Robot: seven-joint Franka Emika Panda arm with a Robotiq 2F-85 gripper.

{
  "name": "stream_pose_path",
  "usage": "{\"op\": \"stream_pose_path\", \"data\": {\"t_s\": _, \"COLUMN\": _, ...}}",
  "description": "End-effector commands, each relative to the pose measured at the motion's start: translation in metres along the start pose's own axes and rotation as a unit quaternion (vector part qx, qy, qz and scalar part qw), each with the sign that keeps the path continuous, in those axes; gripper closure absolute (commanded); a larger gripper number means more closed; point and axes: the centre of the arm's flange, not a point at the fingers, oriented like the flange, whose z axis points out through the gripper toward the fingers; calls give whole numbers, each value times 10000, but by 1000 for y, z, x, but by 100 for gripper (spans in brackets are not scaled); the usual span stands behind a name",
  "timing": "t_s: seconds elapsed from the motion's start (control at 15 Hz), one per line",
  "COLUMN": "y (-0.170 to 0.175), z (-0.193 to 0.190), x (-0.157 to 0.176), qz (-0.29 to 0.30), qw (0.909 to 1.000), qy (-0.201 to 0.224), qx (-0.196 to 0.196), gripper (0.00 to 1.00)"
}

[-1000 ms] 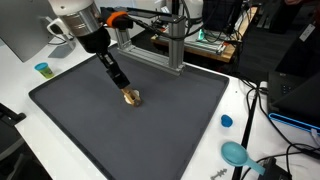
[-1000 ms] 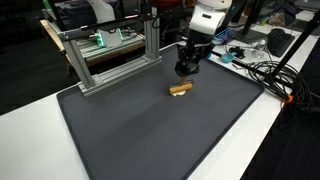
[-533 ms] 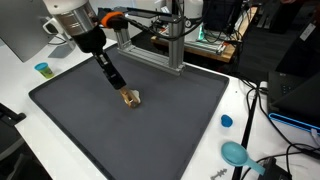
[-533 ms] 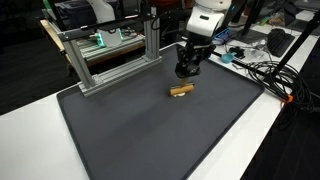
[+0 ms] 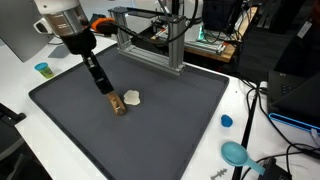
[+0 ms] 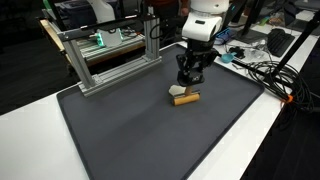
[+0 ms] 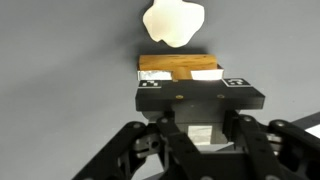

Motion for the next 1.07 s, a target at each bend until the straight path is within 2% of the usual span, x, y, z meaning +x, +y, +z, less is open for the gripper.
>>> {"op": "stream_pose_path", "data": {"t_s": 0.0, "y": 20, "z": 13, "x": -2, "qz": -117, "qw": 9996, "qy": 235, "qx": 94, "gripper": 78}}
{"op": "stream_pose_path", "data": {"t_s": 0.13, "y": 42, "z": -12, "x": -22, "qz": -615, "qw": 9968, "qy": 506, "qx": 7, "gripper": 78}}
{"op": "stream_pose_path", "data": {"t_s": 0.27, "y": 59, "z": -19, "x": -41, "qz": -1235, "qw": 9903, "qy": 620, "qx": -174, "gripper": 78}}
{"op": "stream_pose_path", "data": {"t_s": 0.47, "y": 77, "z": -23, "x": -65, "qz": -2035, "qw": 9763, "qy": 697, "qx": -247, "gripper": 78}}
{"op": "stream_pose_path", "data": {"t_s": 0.73, "y": 80, "z": -62, "x": -85, "qz": -2896, "qw": 9497, "qy": 1179, "qx": -183, "gripper": 78}}
{"op": "stream_pose_path", "data": {"t_s": 1.0, "y": 51, "z": -96, "x": -110, "qz": -3922, "qw": 9116, "qy": 1212, "qx": -228, "gripper": 78}}
